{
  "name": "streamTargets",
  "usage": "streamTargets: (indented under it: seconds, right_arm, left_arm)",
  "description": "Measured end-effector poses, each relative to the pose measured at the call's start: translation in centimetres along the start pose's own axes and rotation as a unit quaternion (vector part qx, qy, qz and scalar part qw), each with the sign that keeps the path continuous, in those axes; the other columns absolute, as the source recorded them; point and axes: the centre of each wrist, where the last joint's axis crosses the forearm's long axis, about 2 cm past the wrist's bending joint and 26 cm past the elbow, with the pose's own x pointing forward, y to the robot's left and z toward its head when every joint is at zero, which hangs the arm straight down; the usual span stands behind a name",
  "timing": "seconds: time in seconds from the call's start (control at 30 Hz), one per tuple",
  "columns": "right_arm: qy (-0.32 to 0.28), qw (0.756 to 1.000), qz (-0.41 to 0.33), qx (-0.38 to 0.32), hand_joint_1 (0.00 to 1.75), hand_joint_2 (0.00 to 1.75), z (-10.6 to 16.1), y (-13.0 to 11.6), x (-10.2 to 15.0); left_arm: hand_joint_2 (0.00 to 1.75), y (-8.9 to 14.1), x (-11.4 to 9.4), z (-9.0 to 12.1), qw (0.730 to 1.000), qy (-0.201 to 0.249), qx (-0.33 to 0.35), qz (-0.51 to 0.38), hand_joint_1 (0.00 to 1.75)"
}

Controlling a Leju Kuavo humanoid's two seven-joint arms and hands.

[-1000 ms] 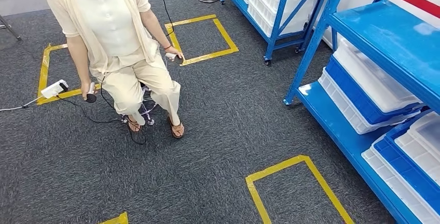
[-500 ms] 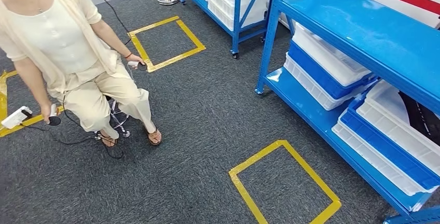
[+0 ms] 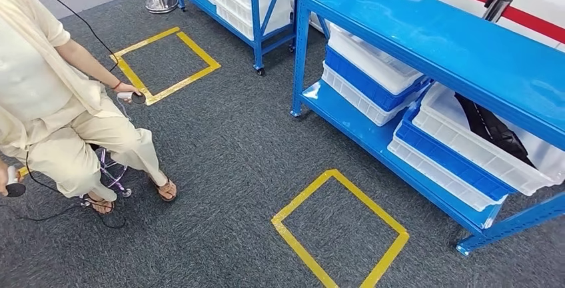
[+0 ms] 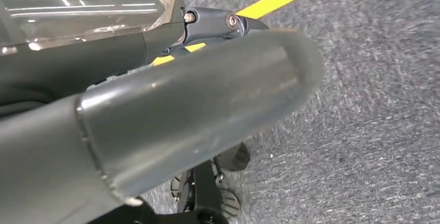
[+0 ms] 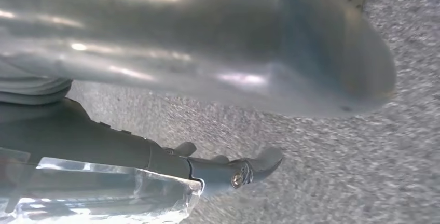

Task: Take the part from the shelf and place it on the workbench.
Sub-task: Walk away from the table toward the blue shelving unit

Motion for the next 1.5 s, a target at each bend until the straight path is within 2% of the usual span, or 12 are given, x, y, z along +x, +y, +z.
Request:
streamTargets:
  seconds: [0.53,0.83,1.5]
  right_arm:
    - [-0.001,1.000,0.001,-0.001,0.00,0.00,-0.01,0.02,0.30]
    - [-0.026,0.999,0.028,-0.014,0.00,0.00,-0.01,-0.05,0.31]
    - [-0.020,0.999,0.028,-0.024,0.00,0.00,-0.06,-0.16,0.45]
  left_arm:
    - [0.00,-0.08,0.20,-0.08,1.000,-0.002,0.001,-0.001,0.00]
    - [0.00,0.07,-0.02,0.00,1.000,0.001,0.009,0.004,0.00]
    - [0.00,-0.01,0.03,-0.01,1.000,-0.005,0.003,-0.003,0.00]
